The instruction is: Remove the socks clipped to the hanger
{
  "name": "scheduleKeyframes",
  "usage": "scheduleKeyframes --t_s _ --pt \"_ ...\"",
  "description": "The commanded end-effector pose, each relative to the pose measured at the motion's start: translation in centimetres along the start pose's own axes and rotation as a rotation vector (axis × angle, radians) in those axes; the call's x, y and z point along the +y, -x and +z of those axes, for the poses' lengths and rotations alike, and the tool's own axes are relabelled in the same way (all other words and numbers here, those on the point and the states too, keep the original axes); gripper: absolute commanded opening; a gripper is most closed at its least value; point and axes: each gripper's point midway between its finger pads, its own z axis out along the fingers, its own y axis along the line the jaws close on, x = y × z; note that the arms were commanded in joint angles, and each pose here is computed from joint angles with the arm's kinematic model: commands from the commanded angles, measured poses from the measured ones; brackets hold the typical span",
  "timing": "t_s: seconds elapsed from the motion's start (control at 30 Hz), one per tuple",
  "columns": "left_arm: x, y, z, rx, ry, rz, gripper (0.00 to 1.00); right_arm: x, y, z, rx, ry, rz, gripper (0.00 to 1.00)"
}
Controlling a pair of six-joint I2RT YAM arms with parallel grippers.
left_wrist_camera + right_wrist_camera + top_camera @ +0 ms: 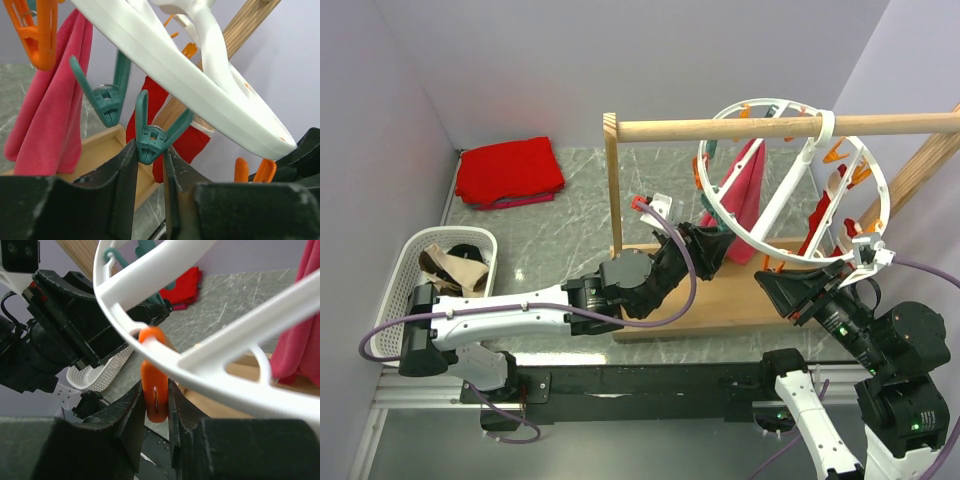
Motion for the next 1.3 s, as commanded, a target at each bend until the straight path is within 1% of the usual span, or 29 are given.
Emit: scheduleKeyframes --t_s 0.0,0.03,0.1,0.13,0.2,0.3,0.37,0.4,0.53,0.57,0.63,0.8,0.87,0.9,0.93,1.0,1.03,1.17,1.27 --pt "0.2 3.9 0.7 -0.072 0.024 -0.06 0.25 -0.2 -1.4 -0.5 0.036 -0.001 -0.002 0.32" --pt "0.6 3.9 0.8 -0.069 0.04 -0.057 0.21 -0.3 -1.3 -0.6 0.034 -0.005 -0.006 0.37" --pt "1.5 4.5 1.1 -0.075 0.063 -0.067 0.18 -0.6 -1.5 -0.7 0.036 -0.022 -0.01 0.42" --pt "1.8 4.6 1.0 -0.07 0.071 -0.066 0.13 -0.6 -1.4 -0.9 0.035 -0.026 -0.019 0.49" --pt "2.6 5.2 1.2 -0.079 0.086 -0.072 0.12 -0.7 -1.4 -1.2 0.032 -0.041 -0.026 0.56" --pt "3.2 6.1 1.2 -0.099 0.103 -0.06 0.12 -1.0 -1.0 -2.0 0.017 -0.079 -0.045 0.61" --pt "3.7 6.7 1.1 -0.114 0.123 -0.044 0.12 -1.1 -0.8 -2.6 0.01 -0.108 -0.058 0.62" --pt "3.8 6.9 1.0 -0.117 0.128 -0.038 0.13 -1.0 0.0 -3.2 -0.02 -0.129 -0.074 0.62" --pt "4.3 7.6 1.0 -0.133 0.155 -0.009 0.13 -0.7 1.6 -4.9 -0.073 -0.184 -0.105 0.63" --pt "4.5 7.7 1.0 -0.134 0.161 -0.005 0.13 -0.1 2.4 -5.6 -0.102 -0.181 -0.116 0.63" --pt "4.7 7.7 1.1 -0.135 0.17 0.008 0.13 0.4 2.9 -6.0 -0.111 -0.175 -0.116 0.63" --pt "5.1 7.8 1.3 -0.134 0.184 0.024 0.14 4.3 4.8 -8.0 -0.17 -0.06 -0.122 0.64" --pt "5.3 7.9 1.4 -0.136 0.187 0.02 0.14 4.6 5.7 -8.8 -0.212 -0.072 -0.139 0.66" --pt "5.4 7.8 1.6 -0.134 0.187 0.022 0.13 4.2 6.0 -8.9 -0.226 -0.099 -0.156 0.66" --pt "5.5 7.9 1.6 -0.135 0.19 0.02 0.13 2.8 6.5 -9.1 -0.249 -0.18 -0.154 0.67" --pt "5.6 8.0 1.6 -0.135 0.186 0.015 0.13 1.3 6.9 -9.0 -0.253 -0.256 -0.168 0.67" --pt "5.6 8.1 1.7 -0.135 0.186 0.012 0.13 -0.1 7.2 -9.1 -0.263 -0.333 -0.163 0.67" --pt "5.7 8.1 1.7 -0.13 0.185 0.016 0.13 -3.7 7.6 -8.5 -0.245 -0.505 -0.155 0.68" --pt "5.8 8.3 1.6 -0.133 0.188 0.018 0.13 -4.6 8.0 -8.0 -0.254 -0.536 -0.167 0.69"
